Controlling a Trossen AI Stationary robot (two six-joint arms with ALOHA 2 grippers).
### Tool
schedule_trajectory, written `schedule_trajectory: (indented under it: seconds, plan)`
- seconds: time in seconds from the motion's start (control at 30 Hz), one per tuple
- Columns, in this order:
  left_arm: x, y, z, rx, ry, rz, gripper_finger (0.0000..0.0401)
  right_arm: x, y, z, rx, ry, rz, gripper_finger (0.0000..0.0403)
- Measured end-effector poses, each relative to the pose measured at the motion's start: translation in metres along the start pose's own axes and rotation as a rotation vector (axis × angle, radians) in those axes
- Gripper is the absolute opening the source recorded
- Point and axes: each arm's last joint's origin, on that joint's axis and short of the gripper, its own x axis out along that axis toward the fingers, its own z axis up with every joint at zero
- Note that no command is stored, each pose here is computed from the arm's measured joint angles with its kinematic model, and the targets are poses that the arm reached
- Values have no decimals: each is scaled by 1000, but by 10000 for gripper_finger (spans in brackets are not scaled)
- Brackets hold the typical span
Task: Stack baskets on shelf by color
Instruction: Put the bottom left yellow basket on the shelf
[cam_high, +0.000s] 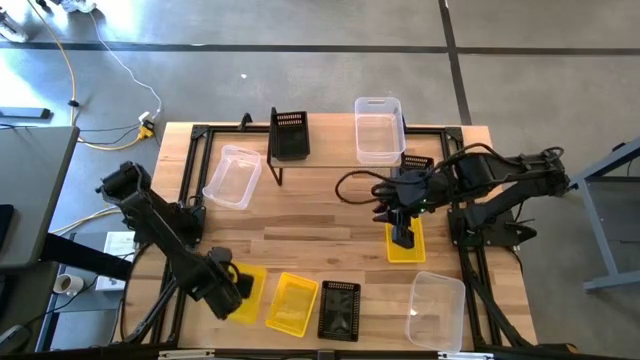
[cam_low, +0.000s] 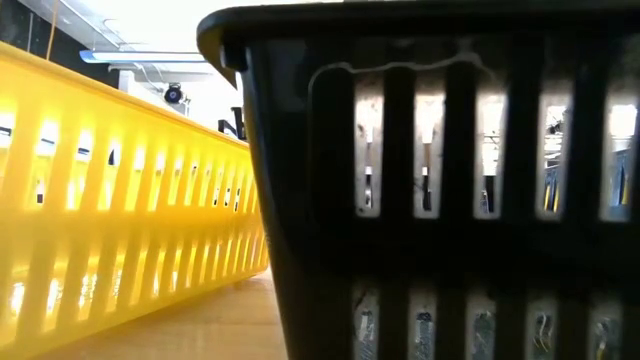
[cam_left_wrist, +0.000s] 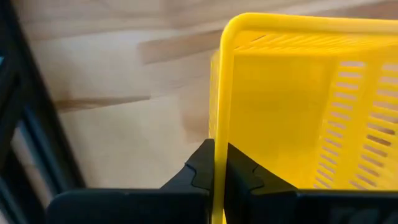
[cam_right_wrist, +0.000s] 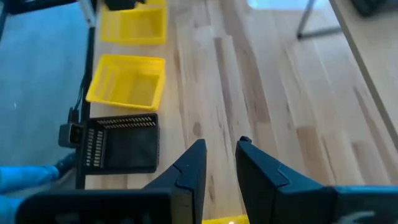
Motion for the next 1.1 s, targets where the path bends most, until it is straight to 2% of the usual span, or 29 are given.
schedule_trajectory:
  seconds: [0.17,0.3,0.53,0.83,1.1]
  plan:
    - [-22,-5,21,-55,-27,-127,1,-1,11,6,-123,-84,47,74]
    - [-41,-10,37,-109,-100,-257,1,-3,19,10,-221,-154,77,74]
    - [-72,-28,65,-154,-246,-413,1,-6,29,16,-395,-247,121,74]
    - [-107,-62,107,-113,-374,-475,0,-9,33,24,-563,-366,132,74]
    - [-118,-69,135,-126,-437,-474,0,-12,35,36,-614,-497,114,74]
